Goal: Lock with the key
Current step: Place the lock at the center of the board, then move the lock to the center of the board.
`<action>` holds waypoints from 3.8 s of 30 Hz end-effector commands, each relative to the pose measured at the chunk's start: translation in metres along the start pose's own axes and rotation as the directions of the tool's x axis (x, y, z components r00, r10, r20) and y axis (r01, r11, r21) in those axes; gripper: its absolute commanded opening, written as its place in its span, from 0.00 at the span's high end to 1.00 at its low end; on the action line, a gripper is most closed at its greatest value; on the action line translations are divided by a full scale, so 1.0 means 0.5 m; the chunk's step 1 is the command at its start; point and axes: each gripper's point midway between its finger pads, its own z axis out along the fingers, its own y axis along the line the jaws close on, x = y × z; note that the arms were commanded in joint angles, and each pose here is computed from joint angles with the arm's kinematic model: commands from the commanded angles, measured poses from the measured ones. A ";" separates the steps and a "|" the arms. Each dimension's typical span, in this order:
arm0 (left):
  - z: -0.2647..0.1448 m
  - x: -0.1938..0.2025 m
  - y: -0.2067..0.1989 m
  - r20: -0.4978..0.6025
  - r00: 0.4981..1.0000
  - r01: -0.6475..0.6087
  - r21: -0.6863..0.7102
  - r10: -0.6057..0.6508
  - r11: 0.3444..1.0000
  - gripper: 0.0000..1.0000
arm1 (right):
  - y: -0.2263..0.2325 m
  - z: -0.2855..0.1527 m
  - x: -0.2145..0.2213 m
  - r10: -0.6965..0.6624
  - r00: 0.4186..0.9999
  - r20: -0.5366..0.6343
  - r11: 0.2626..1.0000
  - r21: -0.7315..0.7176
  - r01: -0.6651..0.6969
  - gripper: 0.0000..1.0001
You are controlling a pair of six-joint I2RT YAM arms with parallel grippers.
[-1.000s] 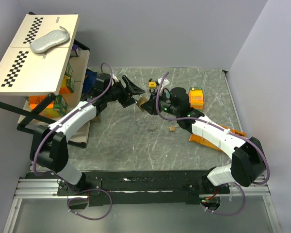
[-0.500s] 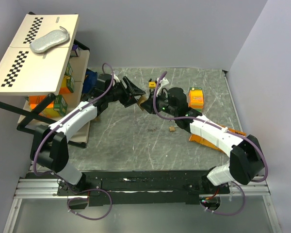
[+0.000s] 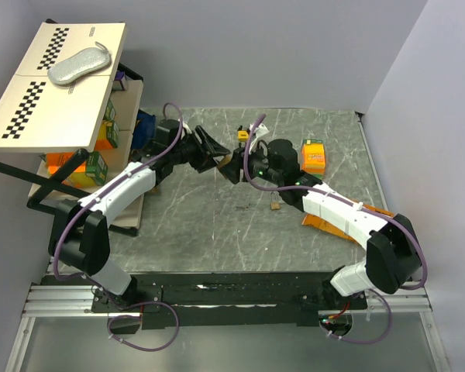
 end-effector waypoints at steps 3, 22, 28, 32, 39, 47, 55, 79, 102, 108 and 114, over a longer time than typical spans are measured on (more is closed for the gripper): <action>0.004 -0.013 0.057 0.007 0.999 -0.044 -0.163 0.046 0.986 0.99 | 0.025 -0.067 -0.046 -0.093 0.994 0.055 0.993 -0.071 0.097 0.10; 0.101 0.132 0.271 -0.318 0.915 -0.385 -0.503 0.249 0.774 0.99 | -0.119 -0.214 0.066 -0.119 0.991 -0.067 0.987 0.096 0.125 0.01; 0.123 0.149 0.310 -0.345 0.900 -0.425 -0.550 0.267 0.719 0.99 | -0.129 -0.217 0.071 -0.104 0.992 -0.065 0.989 0.102 0.110 0.01; 0.134 0.159 0.327 -0.360 0.889 -0.450 -0.571 0.283 0.687 0.98 | -0.133 -0.219 0.075 -0.092 0.994 -0.063 0.990 0.103 0.098 0.01; 0.150 0.172 0.360 -0.392 0.881 -0.461 -0.594 0.263 0.659 0.90 | -0.148 -0.224 0.083 -0.061 0.996 -0.062 0.991 0.114 0.068 0.01; 0.161 0.178 0.392 -0.404 0.880 -0.465 -0.623 0.251 0.629 0.71 | -0.159 -0.231 0.087 -0.039 0.997 -0.066 0.991 0.125 0.047 0.01; 0.148 0.175 0.398 -0.405 0.875 -0.478 -0.632 0.266 0.610 0.40 | -0.168 -0.224 0.078 -0.030 0.997 -0.065 0.992 0.118 0.037 0.01; 0.011 -0.049 -0.076 0.100 0.696 -0.686 -0.203 0.712 0.699 0.04 | -0.316 -0.093 -0.043 0.125 0.983 -0.137 0.934 0.351 -0.070 0.01; 0.352 -0.246 0.031 0.107 0.666 -0.664 -0.367 0.738 0.652 0.02 | -0.340 -0.235 -0.049 0.113 0.988 -0.110 0.892 0.449 -0.052 0.01; 0.398 -0.231 0.073 0.110 0.750 -0.624 -0.209 0.652 0.753 0.38 | -0.338 -0.262 -0.038 0.110 0.988 -0.107 0.882 0.469 -0.048 0.01; 0.434 -0.203 0.086 0.084 0.769 -0.624 -0.117 0.634 0.773 0.52 | -0.345 -0.265 -0.036 0.121 0.986 -0.113 0.882 0.468 -0.055 0.01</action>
